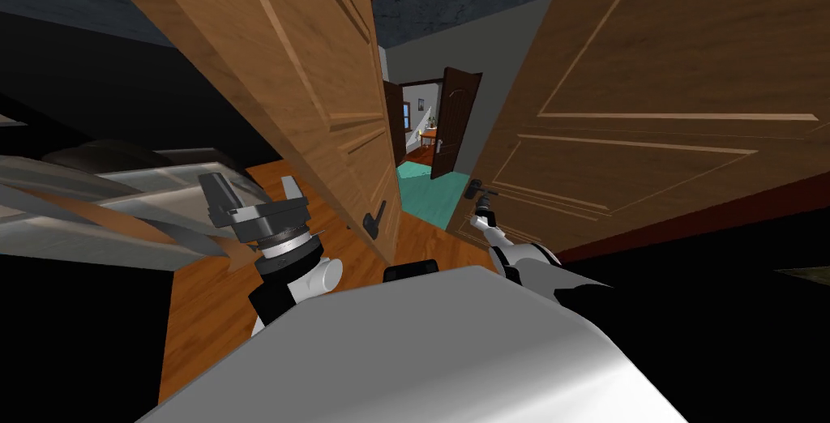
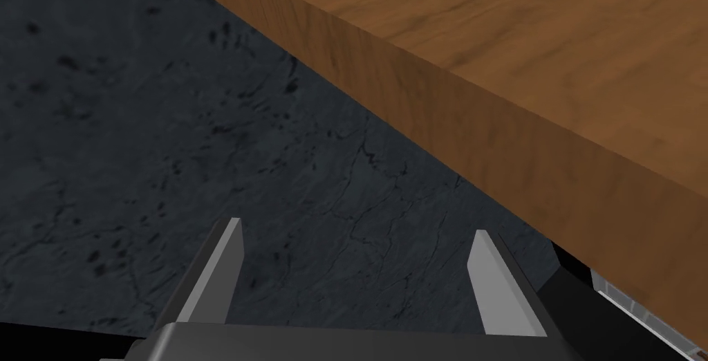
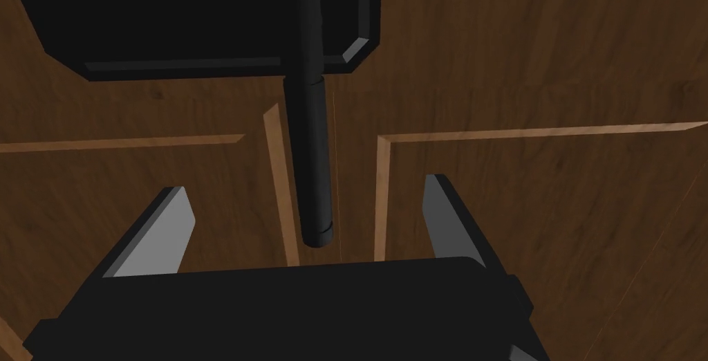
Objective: Pull the door open
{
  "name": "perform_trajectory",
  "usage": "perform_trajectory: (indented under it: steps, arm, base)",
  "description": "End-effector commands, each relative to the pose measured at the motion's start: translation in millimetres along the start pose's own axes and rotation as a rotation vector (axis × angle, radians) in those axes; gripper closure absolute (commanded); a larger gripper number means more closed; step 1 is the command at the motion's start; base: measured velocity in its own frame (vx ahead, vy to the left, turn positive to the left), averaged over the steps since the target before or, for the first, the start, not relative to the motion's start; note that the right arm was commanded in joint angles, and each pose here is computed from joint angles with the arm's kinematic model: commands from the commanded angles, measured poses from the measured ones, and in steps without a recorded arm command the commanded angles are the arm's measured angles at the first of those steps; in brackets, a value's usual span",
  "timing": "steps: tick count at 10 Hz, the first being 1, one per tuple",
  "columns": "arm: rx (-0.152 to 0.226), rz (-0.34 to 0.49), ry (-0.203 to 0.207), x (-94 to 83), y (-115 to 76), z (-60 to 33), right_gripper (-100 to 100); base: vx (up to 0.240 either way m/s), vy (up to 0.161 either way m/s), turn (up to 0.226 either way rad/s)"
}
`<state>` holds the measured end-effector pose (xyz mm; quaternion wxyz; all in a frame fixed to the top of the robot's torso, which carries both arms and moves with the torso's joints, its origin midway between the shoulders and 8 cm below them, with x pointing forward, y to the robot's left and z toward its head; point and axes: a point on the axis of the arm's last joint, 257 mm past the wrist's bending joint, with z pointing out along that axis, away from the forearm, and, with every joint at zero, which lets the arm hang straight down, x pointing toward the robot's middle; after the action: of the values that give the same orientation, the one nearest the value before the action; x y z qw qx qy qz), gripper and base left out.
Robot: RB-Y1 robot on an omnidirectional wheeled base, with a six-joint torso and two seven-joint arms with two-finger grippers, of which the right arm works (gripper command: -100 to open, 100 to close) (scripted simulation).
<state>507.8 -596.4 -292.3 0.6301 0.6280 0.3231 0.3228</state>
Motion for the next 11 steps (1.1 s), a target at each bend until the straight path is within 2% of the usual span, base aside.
perform_trajectory:
  steps: [1, 2, 5, 6, 7, 8, 9, 11]
  arm:
    - [0.0, 0.002, -0.039, -18.9, -0.2, -1.5, -100]
    - [0.0, 0.002, -0.039, -18.9, -0.2, -1.5, -100]
    - [0.001, 0.002, -0.147, -74.2, -0.4, -3.2, -100]
    - [-0.013, 0.008, -0.14, -70.5, 5.9, -0.7, -100]
    - [0.001, 0.002, -0.147, -74.2, -0.4, -3.2, -100]
    - [-0.003, 0.002, -0.143, -72.8, 2.4, -1.8, -100]
    - [-0.003, 0.002, -0.143, -72.8, 2.4, -1.8, 100]
    - [-0.003, 0.002, -0.143, -72.8, 2.4, -1.8, 100]
  base:
    - [0.058, -0.123, 0.269]
    - [0.048, -0.091, 0.092]
    - [0.071, -0.155, 0.345]
    - [0.05, -0.133, 0.034]
    - [0.019, -0.057, -0.015]
    - [0.003, -0.014, 0.003]
    - [0.0, 0.0, 0.0]
    - [-0.002, 0.004, -0.001]
